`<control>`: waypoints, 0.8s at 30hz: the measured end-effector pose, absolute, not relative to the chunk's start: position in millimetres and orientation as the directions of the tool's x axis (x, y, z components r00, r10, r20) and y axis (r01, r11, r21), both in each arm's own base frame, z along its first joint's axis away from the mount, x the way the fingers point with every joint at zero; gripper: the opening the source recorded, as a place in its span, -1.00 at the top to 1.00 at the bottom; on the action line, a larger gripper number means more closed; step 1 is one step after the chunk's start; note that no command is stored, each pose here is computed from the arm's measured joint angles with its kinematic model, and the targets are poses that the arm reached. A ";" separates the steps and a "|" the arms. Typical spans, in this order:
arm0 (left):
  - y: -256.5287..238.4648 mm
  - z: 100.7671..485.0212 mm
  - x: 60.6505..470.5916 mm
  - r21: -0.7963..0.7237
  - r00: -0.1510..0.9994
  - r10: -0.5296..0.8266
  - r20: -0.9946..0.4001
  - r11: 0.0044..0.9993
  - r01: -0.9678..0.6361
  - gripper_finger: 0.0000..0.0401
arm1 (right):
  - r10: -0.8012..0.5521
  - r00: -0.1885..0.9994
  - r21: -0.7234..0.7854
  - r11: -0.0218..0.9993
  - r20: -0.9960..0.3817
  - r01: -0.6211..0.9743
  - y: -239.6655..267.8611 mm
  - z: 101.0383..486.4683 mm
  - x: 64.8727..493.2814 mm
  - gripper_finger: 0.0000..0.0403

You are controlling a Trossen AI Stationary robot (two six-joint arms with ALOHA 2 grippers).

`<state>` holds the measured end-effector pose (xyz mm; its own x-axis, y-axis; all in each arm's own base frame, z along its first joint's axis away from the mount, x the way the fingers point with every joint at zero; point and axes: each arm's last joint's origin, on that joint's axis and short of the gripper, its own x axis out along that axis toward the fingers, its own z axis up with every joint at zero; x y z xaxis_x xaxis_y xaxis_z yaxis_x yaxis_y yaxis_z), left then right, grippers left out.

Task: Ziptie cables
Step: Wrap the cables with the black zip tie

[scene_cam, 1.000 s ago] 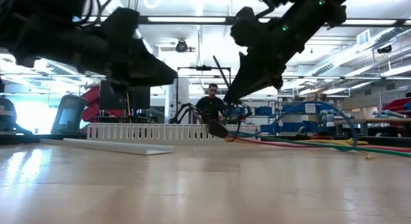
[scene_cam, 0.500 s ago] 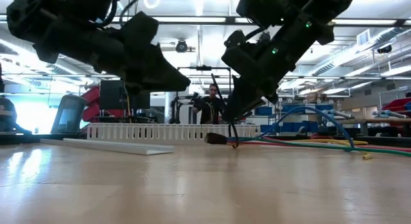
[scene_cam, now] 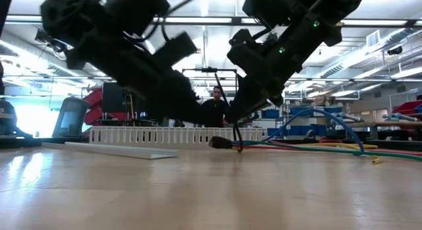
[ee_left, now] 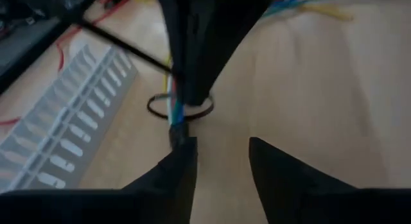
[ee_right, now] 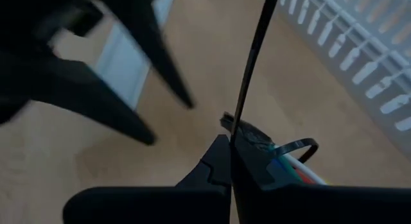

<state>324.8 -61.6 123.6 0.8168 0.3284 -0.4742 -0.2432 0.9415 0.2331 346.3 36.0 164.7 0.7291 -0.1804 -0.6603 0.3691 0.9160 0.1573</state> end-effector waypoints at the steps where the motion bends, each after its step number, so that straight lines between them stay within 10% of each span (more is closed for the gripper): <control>1: -60.0 120.7 326.5 0.241 0.807 0.336 -0.487 0.939 -0.246 0.18 | -0.176 0.731 0.160 0.917 -0.659 0.365 36.7 164.8 346.4 1.00; 13: -39.9 104.4 343.9 0.238 0.771 0.374 -0.515 0.927 -0.291 -0.15 | -0.163 0.740 0.167 0.921 -0.653 0.351 40.2 165.6 346.8 1.00; 24: -41.5 96.1 351.5 0.236 0.768 0.354 -0.534 0.934 -0.266 0.61 | -0.164 0.740 0.161 0.924 -0.652 0.347 40.0 165.7 346.8 1.00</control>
<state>351.5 -41.5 96.1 0.7677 0.3541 -0.5341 -0.2664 0.9344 0.2365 346.8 40.0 165.7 0.7403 -0.1643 -0.6519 0.3468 0.9240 0.1610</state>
